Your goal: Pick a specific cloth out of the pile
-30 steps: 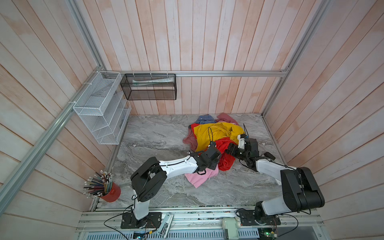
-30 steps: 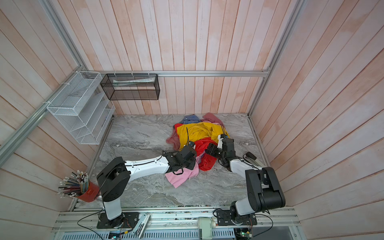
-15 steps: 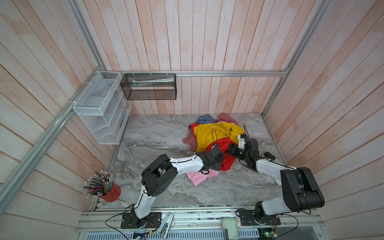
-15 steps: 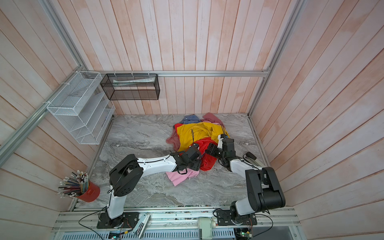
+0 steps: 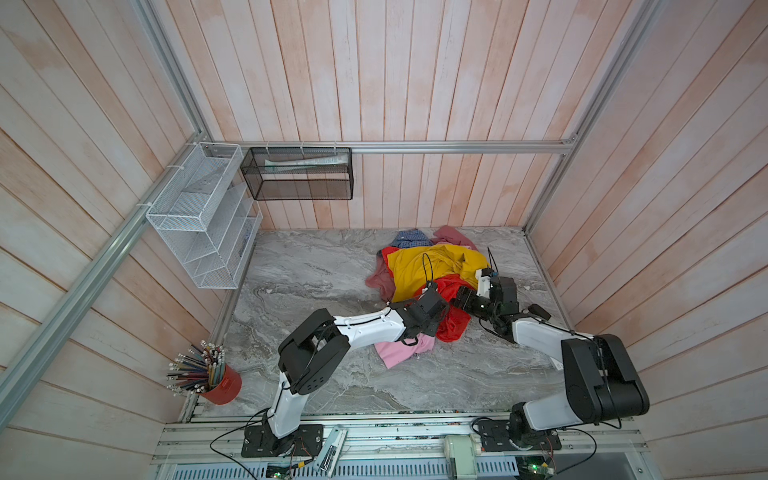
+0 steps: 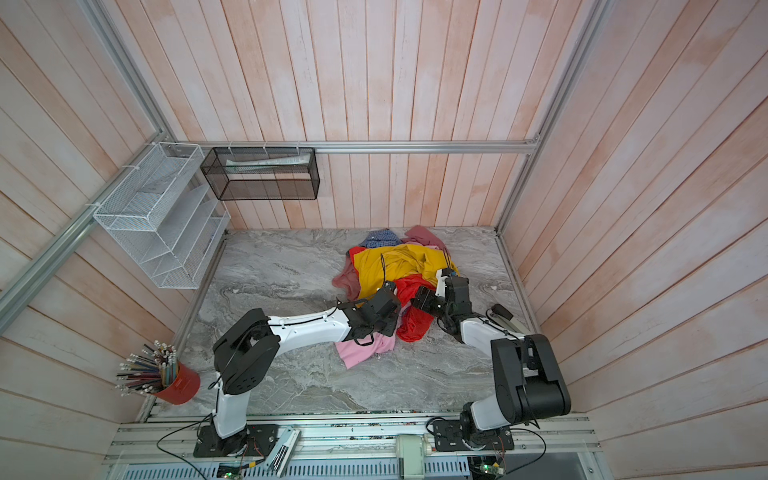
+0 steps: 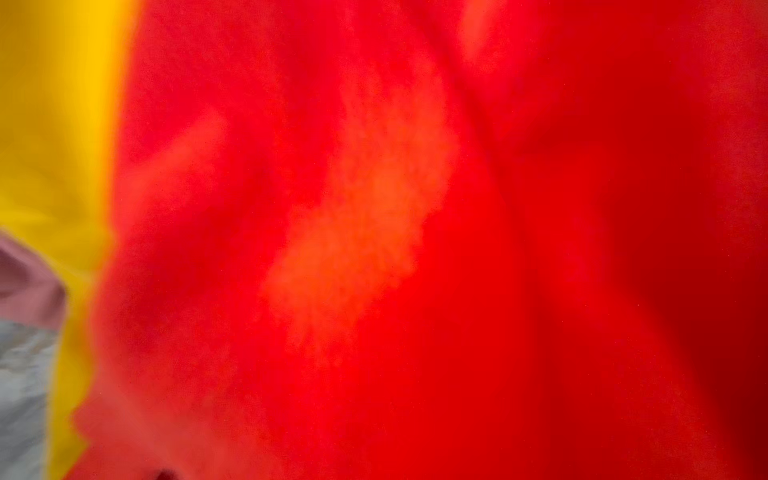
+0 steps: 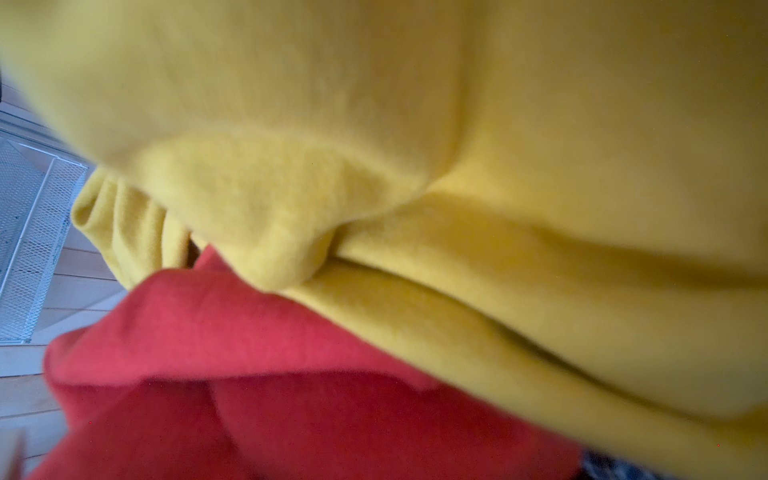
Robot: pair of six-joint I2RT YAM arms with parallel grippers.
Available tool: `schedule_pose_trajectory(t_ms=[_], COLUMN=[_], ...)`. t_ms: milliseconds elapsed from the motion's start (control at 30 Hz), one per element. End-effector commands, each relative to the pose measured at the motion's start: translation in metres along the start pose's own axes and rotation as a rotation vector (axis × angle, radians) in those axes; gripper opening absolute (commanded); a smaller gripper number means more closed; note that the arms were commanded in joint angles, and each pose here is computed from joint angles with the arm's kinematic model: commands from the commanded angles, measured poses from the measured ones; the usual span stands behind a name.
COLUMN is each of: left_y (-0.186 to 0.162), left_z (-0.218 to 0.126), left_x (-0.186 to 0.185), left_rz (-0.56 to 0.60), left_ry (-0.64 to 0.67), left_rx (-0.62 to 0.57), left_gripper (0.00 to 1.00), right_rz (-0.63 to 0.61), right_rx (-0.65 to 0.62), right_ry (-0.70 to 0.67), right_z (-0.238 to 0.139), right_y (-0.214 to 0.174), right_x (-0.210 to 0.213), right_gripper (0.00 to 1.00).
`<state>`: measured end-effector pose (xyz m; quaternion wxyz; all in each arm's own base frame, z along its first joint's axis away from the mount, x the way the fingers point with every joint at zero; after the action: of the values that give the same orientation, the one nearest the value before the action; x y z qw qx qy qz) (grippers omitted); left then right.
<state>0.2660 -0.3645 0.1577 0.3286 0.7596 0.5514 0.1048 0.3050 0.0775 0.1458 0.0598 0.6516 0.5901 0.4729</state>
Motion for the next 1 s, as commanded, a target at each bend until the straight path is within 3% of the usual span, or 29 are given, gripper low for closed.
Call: schedule_pose_trajectory(t_ms=[0,500,667,967], left_y=[0.031,0.083,0.110,0.156], left_z=[-0.046,-0.177,-0.211,-0.271], left_x=[-0.004,-0.002,0.015,0.034], left_rz=[0.012,0.096,0.087,0.089], left_ry=[-0.059,-0.134,-0.205,-0.187], left_rx=[-0.138,-0.280,-0.297,-0.431], left_gripper=[0.00,0.00,0.00,0.00], right_rz=[0.016,0.098,0.118,0.177], right_rx=[0.000,-0.001,0.006,-0.003], right_ry=[-0.012,-0.064,-0.081,-0.115], right_z=[0.002,0.005,0.007,0.007], right_y=[-0.003,-0.004,-0.003,-0.003], right_x=[-0.008,-0.024,-0.028,-0.040], right_gripper=[0.81,0.79,0.74,0.72])
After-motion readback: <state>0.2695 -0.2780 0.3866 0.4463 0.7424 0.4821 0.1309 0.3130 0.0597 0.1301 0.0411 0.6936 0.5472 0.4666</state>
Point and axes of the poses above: each gripper's point midway between its finger pads, its own z axis out along the fingers, its own x axis along the line the jaws close on, y = z × x, the point moved 10 cm from there along -z, back along the fingers, and after that the axes turned 8 degrees about -z, right-handed, at the moved point
